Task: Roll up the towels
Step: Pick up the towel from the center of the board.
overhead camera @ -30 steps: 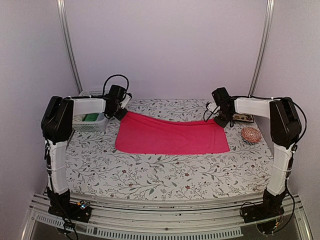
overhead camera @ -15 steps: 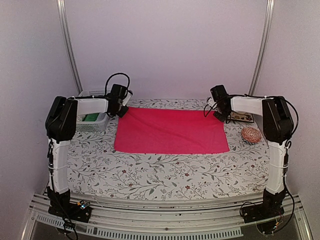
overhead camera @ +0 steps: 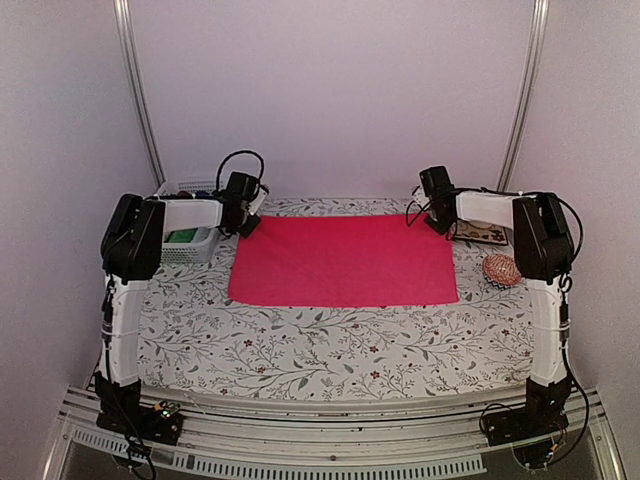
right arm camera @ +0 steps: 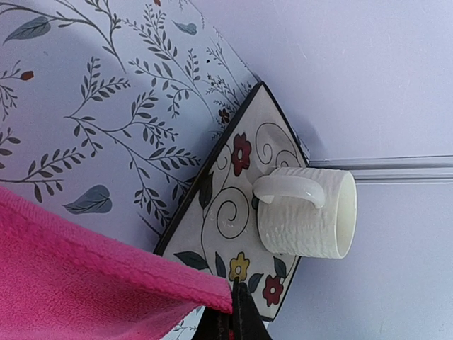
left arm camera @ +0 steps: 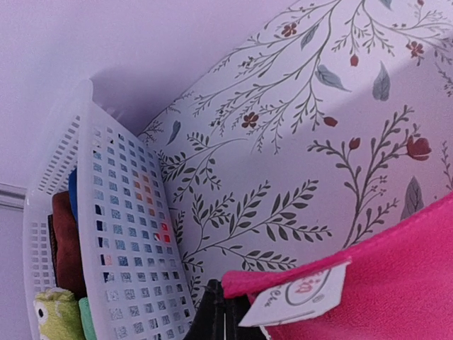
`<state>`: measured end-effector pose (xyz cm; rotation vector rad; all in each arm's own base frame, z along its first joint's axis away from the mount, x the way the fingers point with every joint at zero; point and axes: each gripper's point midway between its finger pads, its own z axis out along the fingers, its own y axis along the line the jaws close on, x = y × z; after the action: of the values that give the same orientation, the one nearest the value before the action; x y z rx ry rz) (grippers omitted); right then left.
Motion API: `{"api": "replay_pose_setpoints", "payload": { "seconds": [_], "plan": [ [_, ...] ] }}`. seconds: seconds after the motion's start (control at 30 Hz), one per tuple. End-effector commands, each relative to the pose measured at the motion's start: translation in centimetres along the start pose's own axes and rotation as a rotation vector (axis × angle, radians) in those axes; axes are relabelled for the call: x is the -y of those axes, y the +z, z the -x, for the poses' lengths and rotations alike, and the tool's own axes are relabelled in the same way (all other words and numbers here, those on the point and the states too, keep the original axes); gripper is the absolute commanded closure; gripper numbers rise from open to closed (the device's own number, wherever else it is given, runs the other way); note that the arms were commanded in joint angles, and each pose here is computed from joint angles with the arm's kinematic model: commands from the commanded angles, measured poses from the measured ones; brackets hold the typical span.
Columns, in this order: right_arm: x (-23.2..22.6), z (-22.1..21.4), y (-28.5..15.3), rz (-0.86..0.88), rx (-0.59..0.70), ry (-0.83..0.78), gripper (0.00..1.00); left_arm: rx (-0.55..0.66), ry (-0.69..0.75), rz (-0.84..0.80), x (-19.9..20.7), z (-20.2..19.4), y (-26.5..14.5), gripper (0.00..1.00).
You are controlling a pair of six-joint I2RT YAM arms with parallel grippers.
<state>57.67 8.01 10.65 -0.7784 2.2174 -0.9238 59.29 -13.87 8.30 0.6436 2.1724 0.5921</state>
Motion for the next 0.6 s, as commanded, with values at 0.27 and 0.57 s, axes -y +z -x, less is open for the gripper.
{"api": "replay_pose_setpoints", "payload": {
  "seconds": [0.27, 0.57],
  "plan": [
    [1.1, 0.0, -0.4, 0.01, 0.015, 0.017, 0.98, 0.009, -0.028, 0.043, -2.3, 0.1, -0.5, 1.0],
    [-1.7, -3.1, -5.6, 0.174, 0.017, 0.031, 0.98, 0.046, -0.029, -0.022, -2.6, -1.4, -5.2, 1.0]
  ]
}}
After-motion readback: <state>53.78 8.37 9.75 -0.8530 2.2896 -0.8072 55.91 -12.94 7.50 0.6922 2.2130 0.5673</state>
